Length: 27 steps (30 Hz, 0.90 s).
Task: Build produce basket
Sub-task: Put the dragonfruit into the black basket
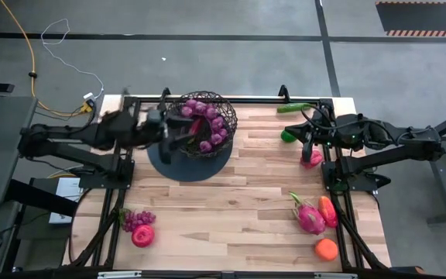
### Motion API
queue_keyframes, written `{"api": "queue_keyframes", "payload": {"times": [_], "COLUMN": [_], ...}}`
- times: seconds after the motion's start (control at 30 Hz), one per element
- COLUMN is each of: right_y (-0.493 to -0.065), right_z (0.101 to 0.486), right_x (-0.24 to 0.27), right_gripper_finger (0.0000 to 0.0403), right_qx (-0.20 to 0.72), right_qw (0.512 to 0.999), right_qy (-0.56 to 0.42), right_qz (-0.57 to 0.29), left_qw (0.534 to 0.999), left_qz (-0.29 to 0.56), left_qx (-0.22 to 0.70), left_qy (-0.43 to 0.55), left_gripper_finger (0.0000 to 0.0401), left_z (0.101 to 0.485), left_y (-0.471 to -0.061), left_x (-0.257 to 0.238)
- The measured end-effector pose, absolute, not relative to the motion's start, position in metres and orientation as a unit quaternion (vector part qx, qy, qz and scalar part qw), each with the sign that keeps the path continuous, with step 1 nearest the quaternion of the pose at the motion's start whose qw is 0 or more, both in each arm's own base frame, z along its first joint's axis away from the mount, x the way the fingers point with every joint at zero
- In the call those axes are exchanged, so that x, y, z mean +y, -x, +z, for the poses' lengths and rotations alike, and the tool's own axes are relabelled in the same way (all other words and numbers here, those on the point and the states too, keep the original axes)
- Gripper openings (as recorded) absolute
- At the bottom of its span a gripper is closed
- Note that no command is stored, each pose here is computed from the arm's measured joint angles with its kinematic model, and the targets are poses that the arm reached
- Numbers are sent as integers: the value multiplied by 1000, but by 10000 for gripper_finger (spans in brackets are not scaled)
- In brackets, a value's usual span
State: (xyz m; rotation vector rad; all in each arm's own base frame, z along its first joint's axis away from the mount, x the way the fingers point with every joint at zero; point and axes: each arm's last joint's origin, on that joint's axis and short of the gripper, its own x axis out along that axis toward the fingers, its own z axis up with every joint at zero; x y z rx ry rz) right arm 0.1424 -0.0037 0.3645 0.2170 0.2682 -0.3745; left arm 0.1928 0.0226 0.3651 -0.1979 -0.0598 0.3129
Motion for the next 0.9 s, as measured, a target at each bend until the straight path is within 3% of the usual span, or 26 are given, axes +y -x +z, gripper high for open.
{"api": "queue_keyframes", "payload": {"times": [0.27,0.37,0.47,0.57,0.7,0.8,0.9], "right_y": [-143,-147,-154,-161,-166,-165,-163], "right_z": [366,365,361,353,335,318,301], "right_x": [-4,-1,2,8,22,38,53], "right_gripper_finger": [7,42,103,172,255,300,328], "right_qx": [113,135,218,332,490,582,635], "right_qw": [960,947,921,873,769,697,656], "right_qy": [-172,-243,-293,-337,-404,-411,-396], "right_qz": [-192,-162,-134,-119,-78,-82,-104], "left_qw": [981,981,981,981,981,981,981], "left_qz": [151,151,152,152,152,152,152], "left_qx": [-62,-62,-60,-59,-59,-59,-59], "left_qy": [103,103,103,103,103,103,103], "left_gripper_finger": [229,229,229,229,229,229,229], "left_z": [358,358,357,357,357,357,357], "left_y": [-175,-175,-175,-176,-176,-176,-176], "left_x": [13,13,14,14,14,14,14]}}
